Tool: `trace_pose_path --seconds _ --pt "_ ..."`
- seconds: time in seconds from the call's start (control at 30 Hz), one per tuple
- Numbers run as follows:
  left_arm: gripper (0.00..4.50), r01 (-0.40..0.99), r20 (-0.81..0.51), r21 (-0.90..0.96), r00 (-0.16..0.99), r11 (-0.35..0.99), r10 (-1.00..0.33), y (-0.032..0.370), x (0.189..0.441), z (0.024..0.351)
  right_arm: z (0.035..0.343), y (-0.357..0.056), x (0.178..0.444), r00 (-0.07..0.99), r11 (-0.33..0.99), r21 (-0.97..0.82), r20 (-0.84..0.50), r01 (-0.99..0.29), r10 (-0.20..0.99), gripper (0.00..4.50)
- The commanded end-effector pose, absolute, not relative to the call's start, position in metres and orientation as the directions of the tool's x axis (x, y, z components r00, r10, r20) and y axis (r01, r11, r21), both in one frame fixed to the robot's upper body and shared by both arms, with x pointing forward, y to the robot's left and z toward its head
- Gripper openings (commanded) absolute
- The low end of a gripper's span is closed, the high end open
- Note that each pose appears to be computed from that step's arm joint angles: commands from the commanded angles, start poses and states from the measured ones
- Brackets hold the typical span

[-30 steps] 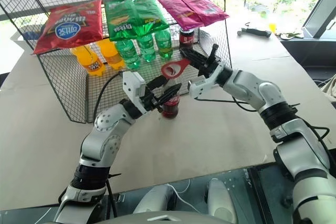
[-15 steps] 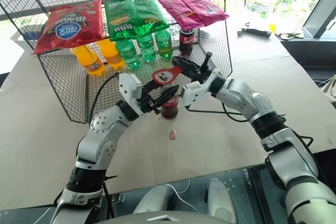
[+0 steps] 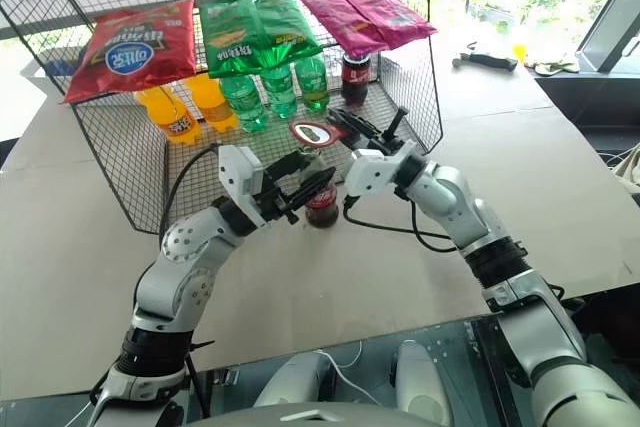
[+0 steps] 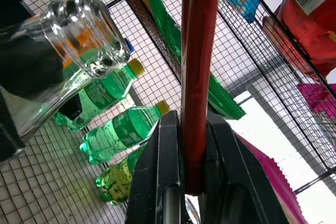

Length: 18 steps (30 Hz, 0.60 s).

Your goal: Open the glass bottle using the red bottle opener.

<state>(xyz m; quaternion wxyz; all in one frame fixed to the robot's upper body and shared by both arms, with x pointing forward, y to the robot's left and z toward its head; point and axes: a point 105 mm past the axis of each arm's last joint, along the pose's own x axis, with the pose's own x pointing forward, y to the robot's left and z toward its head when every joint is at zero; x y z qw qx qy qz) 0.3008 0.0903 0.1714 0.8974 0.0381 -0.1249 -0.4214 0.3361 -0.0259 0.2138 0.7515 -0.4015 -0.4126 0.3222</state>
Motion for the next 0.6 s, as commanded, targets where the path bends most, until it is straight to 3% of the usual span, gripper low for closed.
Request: trace_pose_path --seconds 0.03,0.17,0.27,0.37,0.6 --pt "2.42 0.751 0.132 0.163 0.626 0.640 -0.769 0.092 0.301 0.158 0.232 -0.029 0.333 0.447 0.536 -0.833 0.431 -0.138 0.784 0.00" --pt "2.42 0.751 0.136 0.164 0.625 0.640 -0.769 0.093 0.301 0.159 0.232 -0.031 0.335 0.465 0.554 -0.819 0.436 -0.150 0.770 0.00" --pt "3.24 0.746 0.137 0.172 0.629 0.643 -0.766 0.093 0.301 0.159 0.231 -0.033 0.337 0.483 0.570 -0.805 0.438 -0.165 0.758 0.00" --pt "4.39 0.741 0.134 0.173 0.635 0.649 -0.761 0.094 0.302 0.158 0.229 -0.036 0.339 0.497 0.582 -0.794 0.438 -0.177 0.749 0.00" --pt "4.46 0.748 0.125 0.174 0.628 0.640 -0.768 0.095 0.298 0.155 0.226 -0.041 0.342 0.529 0.611 -0.762 0.437 -0.212 0.728 0.00"
